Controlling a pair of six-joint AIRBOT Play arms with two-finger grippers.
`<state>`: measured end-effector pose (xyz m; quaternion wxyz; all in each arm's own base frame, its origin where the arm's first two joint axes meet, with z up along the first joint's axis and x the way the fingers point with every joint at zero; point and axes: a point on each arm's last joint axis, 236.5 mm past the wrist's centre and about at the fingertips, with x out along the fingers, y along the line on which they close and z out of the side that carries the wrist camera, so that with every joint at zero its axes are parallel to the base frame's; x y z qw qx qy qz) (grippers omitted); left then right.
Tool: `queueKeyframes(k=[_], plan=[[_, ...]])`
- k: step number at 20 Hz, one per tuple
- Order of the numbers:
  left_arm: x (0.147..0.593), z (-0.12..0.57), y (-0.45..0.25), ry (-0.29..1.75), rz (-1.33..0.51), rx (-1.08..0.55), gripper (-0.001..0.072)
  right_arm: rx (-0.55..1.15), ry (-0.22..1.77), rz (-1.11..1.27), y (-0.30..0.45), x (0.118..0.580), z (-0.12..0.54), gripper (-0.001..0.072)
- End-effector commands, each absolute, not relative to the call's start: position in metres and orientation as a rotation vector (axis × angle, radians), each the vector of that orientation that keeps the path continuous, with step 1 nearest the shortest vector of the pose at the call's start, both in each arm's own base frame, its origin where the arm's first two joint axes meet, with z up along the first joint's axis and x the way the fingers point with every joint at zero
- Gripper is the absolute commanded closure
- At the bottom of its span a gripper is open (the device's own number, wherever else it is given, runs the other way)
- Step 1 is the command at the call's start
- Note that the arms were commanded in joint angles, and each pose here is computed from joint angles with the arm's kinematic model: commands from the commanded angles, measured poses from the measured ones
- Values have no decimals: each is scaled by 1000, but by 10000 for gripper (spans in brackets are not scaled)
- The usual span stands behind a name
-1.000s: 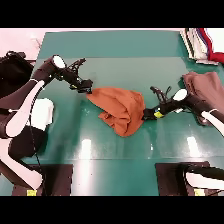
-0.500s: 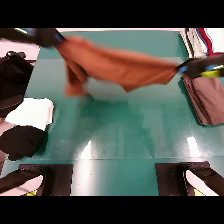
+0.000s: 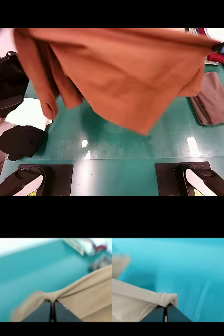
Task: Fold the shirts.
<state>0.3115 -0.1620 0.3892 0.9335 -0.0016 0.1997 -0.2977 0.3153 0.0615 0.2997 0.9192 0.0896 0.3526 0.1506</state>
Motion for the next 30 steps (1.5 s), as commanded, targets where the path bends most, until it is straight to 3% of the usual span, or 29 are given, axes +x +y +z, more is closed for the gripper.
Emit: queueKeyframes(k=[1,3,6,10,11,12,13,16,20,24,30], plan=[[335,264,-182,744,-627,25,684,232,938,324,68,333,216,697],[327,180,-208,904,-658,94,684,215,1053,304,71,333,160,697],[257,81,-243,1166,-788,181,683,191,1156,292,72,320,118,697],[185,42,-275,1323,-946,195,679,195,1168,290,72,316,111,696],[188,44,-281,1297,-953,185,521,196,1152,289,72,317,114,696],[197,48,-287,1254,-945,156,165,196,1137,287,72,319,116,696],[209,52,-293,1209,-920,123,109,195,1138,287,72,319,116,696],[262,74,-265,1119,-768,92,107,196,1137,287,72,319,116,697],[350,89,-134,1079,-382,-111,107,197,1137,289,72,319,116,696],[342,27,-64,1231,-270,-280,107,198,1129,288,72,321,117,696],[304,-63,-76,1489,-331,-449,108,198,1129,287,72,321,117,696]])
